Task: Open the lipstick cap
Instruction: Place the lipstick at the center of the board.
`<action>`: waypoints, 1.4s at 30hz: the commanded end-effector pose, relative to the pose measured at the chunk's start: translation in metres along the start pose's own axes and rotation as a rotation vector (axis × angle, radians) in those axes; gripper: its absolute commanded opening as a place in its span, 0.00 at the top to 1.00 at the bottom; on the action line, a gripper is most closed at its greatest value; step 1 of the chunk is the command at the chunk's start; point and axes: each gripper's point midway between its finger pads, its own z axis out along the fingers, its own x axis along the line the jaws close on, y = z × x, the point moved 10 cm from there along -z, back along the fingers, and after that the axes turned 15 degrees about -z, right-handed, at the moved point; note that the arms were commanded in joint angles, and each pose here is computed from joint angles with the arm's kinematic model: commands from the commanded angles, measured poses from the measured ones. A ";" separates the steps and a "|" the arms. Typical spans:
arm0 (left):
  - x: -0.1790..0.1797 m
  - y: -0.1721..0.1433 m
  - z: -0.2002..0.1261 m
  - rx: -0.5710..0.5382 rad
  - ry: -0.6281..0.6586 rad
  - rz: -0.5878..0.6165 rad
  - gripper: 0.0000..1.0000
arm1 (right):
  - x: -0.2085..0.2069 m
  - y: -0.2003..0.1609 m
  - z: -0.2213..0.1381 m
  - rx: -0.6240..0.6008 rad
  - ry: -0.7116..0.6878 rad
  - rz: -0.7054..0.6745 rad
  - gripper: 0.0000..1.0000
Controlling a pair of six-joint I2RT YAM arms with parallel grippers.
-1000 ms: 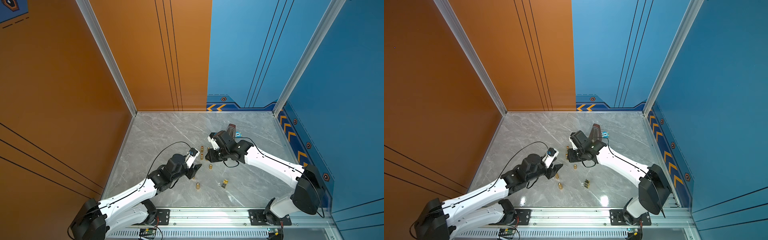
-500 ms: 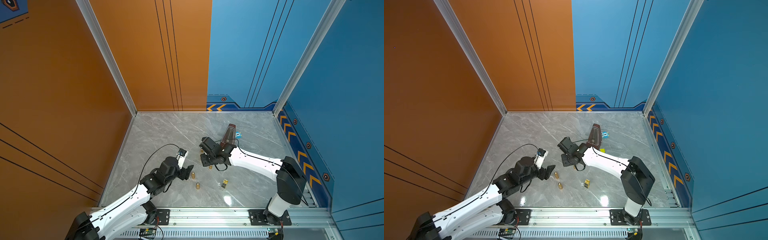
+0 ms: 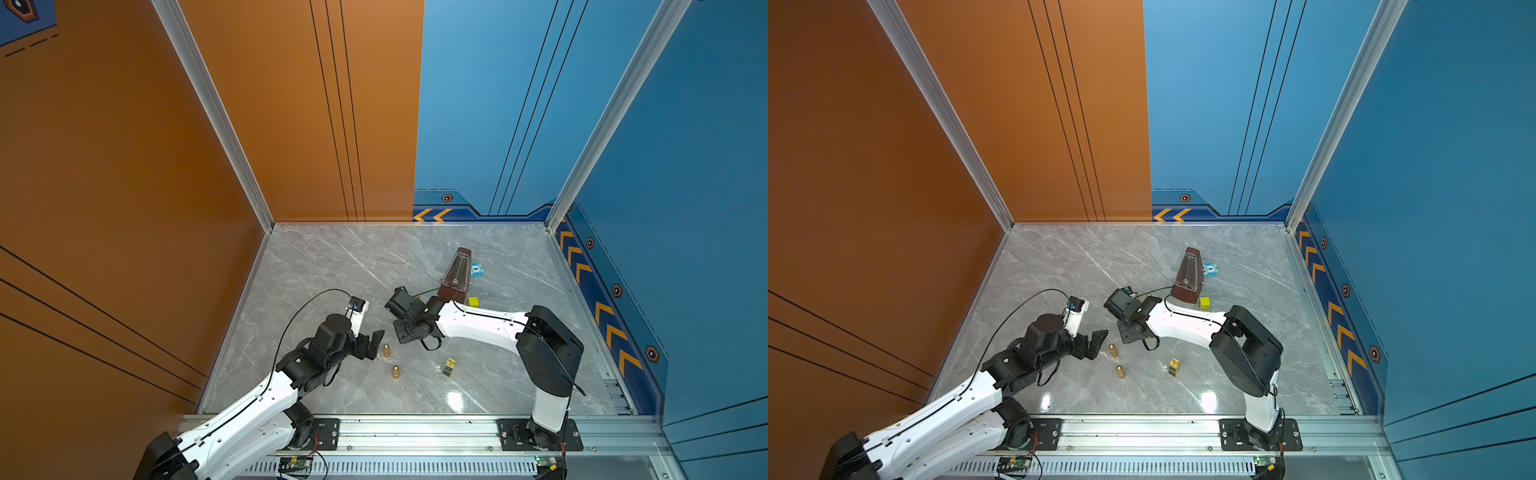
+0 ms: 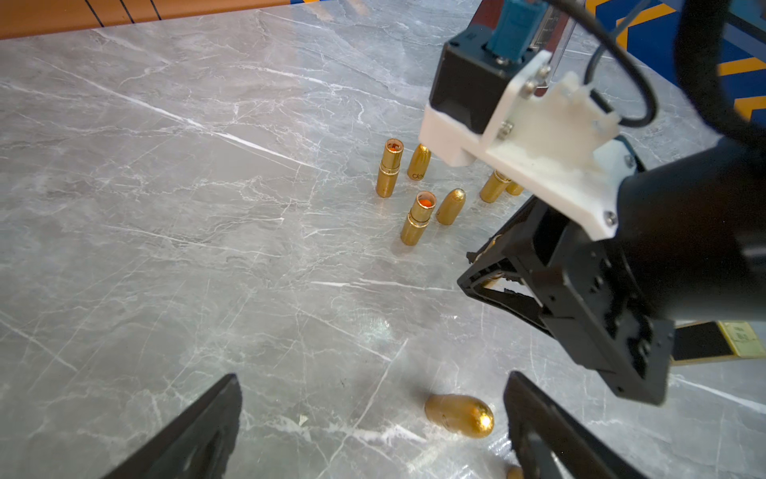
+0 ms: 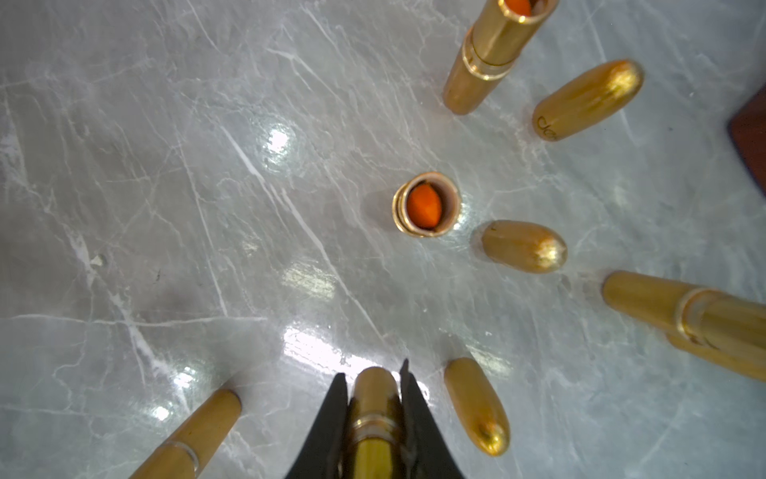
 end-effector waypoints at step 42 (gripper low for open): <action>0.007 -0.001 0.001 -0.001 0.022 -0.041 0.01 | 0.002 -0.012 0.036 0.053 -0.017 -0.041 0.69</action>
